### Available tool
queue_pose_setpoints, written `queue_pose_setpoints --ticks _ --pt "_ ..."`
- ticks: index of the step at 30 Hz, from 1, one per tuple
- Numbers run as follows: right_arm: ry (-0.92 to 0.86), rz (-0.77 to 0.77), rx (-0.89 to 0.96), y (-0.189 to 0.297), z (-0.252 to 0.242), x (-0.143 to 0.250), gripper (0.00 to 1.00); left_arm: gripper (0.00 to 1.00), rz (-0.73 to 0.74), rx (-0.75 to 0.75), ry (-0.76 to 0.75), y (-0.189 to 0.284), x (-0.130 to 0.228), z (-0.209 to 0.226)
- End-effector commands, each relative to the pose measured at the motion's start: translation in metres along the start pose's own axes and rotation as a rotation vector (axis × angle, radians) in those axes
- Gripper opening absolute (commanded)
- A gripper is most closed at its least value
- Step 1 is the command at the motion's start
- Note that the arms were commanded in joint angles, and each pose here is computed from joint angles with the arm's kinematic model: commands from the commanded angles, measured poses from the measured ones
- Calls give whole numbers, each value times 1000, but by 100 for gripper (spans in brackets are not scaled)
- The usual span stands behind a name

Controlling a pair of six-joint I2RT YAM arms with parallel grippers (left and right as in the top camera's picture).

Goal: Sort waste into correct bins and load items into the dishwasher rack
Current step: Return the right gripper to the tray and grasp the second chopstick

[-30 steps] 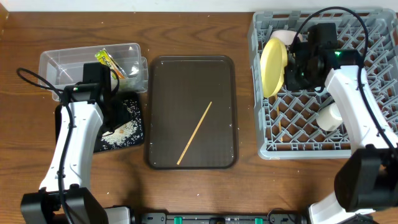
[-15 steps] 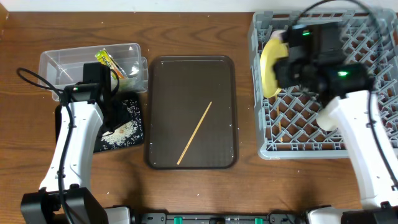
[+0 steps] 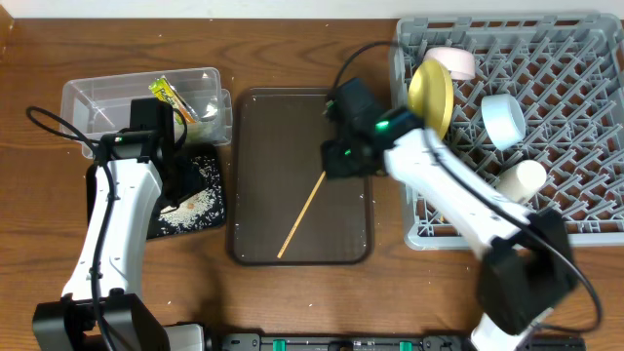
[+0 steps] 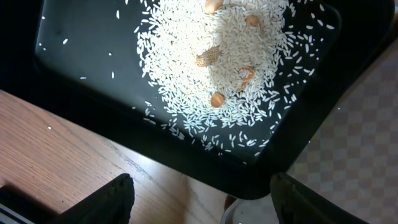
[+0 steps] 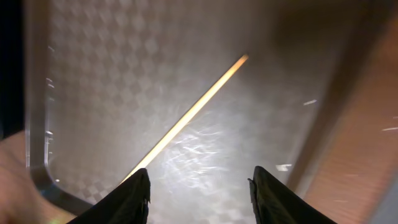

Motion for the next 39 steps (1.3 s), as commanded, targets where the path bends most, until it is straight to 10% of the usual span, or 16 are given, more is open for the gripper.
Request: queue_pose_setpoints --ticks 1,14,21,26,39 --pt "-91 72 33 -34 16 18 52 73 -10 -6 14 3 1 3" --pt "-102 168 155 -115 30 53 52 73 -9 -7 14 3 1 3" --pt "-120 138 189 -117 21 45 22 73 -9 -7 14 3 1 3" --pt "-189 109 183 -105 2 20 1 73 -9 -7 14 3 1 3" --pt "15 -61 62 4 -18 -27 1 73 -9 -7 14 3 1 3"
Point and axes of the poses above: each gripper's point midway between its finger pads, its own y axis back along the fingers, its own z axis along the line the jaws close on, x = y × z, the point moved 10 cm from there along y, back along the fingers, and after that the axes turned 12 degrees about -y, right-handed, at the moved point
